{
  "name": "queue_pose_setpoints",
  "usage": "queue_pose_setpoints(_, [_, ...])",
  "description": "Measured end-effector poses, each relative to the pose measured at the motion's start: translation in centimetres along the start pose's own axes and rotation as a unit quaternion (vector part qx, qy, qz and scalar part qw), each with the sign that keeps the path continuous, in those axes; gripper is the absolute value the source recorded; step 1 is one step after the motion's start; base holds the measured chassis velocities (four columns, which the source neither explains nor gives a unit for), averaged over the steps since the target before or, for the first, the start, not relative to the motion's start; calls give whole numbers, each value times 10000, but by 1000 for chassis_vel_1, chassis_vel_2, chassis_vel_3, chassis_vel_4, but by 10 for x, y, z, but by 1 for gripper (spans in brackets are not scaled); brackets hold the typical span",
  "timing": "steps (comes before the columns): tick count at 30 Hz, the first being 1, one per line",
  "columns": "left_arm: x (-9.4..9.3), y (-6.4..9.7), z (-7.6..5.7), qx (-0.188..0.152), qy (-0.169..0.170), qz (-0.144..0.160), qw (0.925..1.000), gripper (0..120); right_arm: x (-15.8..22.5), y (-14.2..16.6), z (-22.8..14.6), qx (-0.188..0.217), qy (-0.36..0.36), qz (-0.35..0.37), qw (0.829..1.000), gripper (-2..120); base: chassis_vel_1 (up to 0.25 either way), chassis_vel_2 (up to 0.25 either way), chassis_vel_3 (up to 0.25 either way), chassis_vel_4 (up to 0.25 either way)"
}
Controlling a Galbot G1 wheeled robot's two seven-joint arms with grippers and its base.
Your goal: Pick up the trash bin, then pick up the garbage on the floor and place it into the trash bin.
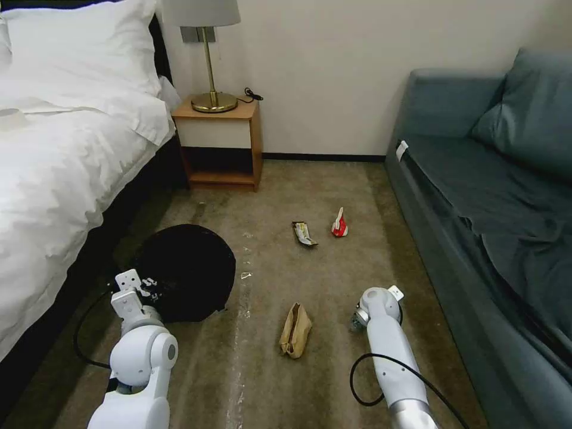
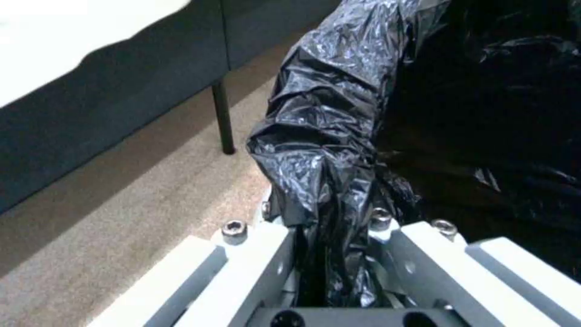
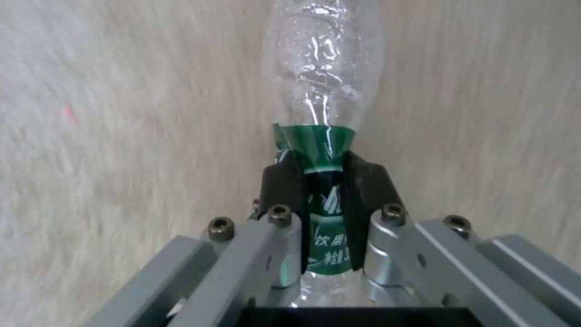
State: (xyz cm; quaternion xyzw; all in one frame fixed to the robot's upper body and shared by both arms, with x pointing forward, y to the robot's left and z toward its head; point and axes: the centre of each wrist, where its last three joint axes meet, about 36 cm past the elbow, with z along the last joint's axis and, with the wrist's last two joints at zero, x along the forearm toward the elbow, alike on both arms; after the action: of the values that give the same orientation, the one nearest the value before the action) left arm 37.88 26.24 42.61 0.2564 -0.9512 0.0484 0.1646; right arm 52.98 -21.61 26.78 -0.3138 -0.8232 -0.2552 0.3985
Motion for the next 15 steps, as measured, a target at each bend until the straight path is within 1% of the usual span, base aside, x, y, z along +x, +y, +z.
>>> queue_pose_setpoints(1, [0, 0, 0, 0, 0, 0, 10000, 2, 0, 0, 0, 0, 0, 0, 10000, 10, 0, 0, 0, 0])
queue_pose_setpoints(2, [-1, -1, 2, 4, 39, 31, 10000, 2, 8, 3, 8, 372, -909, -314, 9947, 10, 0, 0, 0, 0])
queue_pose_setpoints(4, [-3, -3, 4, 23, 84, 78, 9999, 2, 22, 5, 5, 795, -1883, -873, 9750, 10, 0, 0, 0, 0])
queue_pose_setpoints(5, [-3, -3, 4, 23, 84, 78, 9999, 2, 22, 5, 5, 795, -1883, -873, 9750, 10, 0, 0, 0, 0])
queue_pose_setpoints(7, [-4, -8, 9, 23, 154, 125, 9998, 2, 50, 15, -6, 968, -2442, -1478, 9535, 10, 0, 0, 0, 0])
queue_pose_setpoints(8, [-4, -8, 9, 23, 154, 125, 9998, 2, 50, 15, -6, 968, -2442, -1478, 9535, 10, 0, 0, 0, 0])
queue_pose_setpoints(10, [-5, -15, 13, 38, 212, 264, 9994, 2, 76, 31, -3, 1030, -2655, -2024, 9370, 10, 0, 0, 0, 0])
queue_pose_setpoints(11, [-5, -15, 13, 38, 212, 264, 9994, 2, 76, 31, -3, 1030, -2655, -2024, 9370, 10, 0, 0, 0, 0])
queue_pose_setpoints(12, [-5, -19, 15, 58, 234, 332, 9992, 2, 88, 38, 2, 1083, -2726, -2285, 9283, 10, 0, 0, 0, 0])
queue_pose_setpoints(13, [-8, -27, 18, 104, 319, 484, 9983, 2, 108, 51, 15, 1223, -2814, -2760, 9109, 10, 0, 0, 0, 0])
queue_pose_setpoints(14, [-8, -27, 18, 104, 319, 484, 9983, 2, 108, 51, 15, 1223, -2814, -2760, 9109, 10, 0, 0, 0, 0])
queue_pose_setpoints(15, [-9, -31, 20, 149, 392, 565, 9975, 2, 126, 61, 29, 1365, -2874, -3177, 8932, 10, 0, 0, 0, 0])
